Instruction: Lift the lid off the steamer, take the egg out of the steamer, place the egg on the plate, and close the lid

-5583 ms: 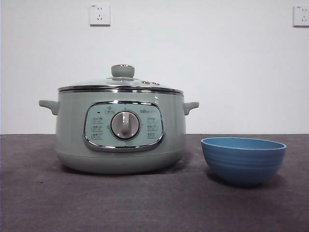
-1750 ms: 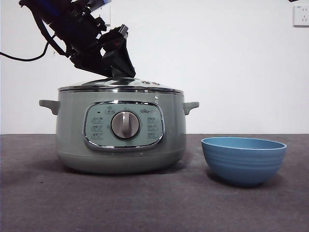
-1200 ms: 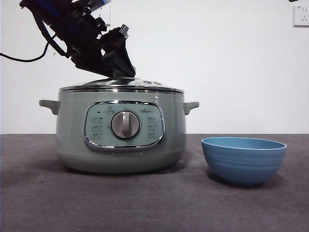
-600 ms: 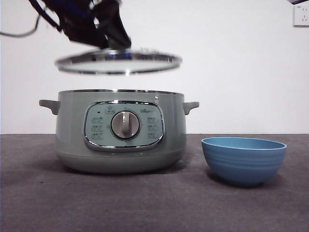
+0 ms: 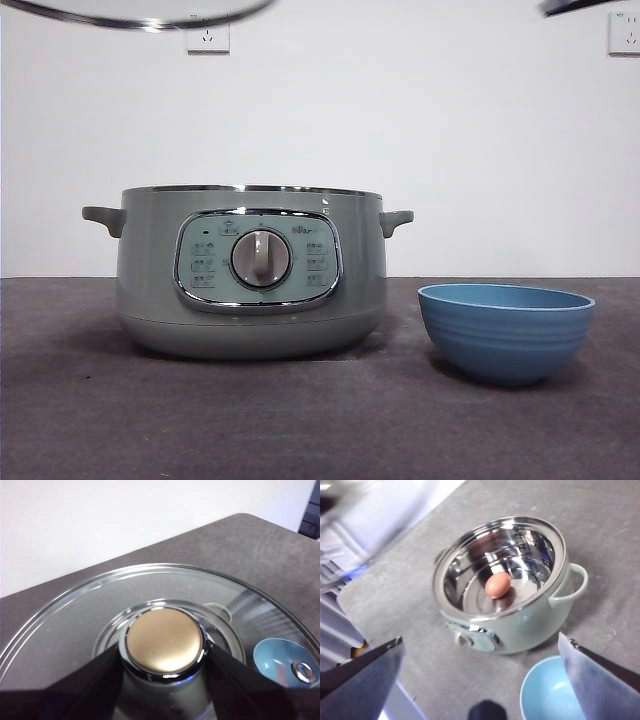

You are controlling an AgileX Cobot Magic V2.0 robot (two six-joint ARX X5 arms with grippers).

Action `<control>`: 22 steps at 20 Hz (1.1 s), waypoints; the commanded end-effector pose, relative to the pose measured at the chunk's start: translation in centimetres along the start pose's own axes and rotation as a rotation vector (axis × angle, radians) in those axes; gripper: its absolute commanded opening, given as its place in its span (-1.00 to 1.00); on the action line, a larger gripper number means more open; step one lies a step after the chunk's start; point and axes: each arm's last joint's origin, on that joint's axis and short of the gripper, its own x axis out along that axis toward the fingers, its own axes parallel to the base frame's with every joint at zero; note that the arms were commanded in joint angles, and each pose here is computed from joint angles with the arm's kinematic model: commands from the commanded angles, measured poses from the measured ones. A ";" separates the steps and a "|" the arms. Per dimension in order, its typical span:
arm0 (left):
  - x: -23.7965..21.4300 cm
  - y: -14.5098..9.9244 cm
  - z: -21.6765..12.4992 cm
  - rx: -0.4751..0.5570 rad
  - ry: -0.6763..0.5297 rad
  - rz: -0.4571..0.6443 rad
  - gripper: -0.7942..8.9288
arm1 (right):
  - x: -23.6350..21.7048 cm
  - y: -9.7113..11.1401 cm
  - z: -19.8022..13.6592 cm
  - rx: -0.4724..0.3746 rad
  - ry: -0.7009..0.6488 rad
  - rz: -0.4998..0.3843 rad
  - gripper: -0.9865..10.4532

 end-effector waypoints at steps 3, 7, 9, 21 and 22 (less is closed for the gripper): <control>-5.5 -0.2 -0.1 -0.047 -0.079 0.090 -0.85 | 3.9 0.0 1.5 0.026 0.049 -0.017 0.16; -9.2 -0.5 -1.5 -0.075 -0.076 0.138 -0.85 | 8.9 0.9 3.6 -0.021 0.122 -0.062 0.16; -10.5 -0.5 -2.2 -0.076 -0.070 0.181 -0.85 | 11.6 1.5 4.5 -0.045 0.151 -0.091 0.16; -11.8 -0.6 -3.5 -0.075 -0.004 0.205 -0.85 | 25.9 2.3 5.4 -0.120 0.254 -0.167 0.16; -11.8 -0.6 -3.5 -0.075 -0.004 0.204 -0.85 | 26.7 2.1 5.0 -0.120 0.258 -0.165 0.16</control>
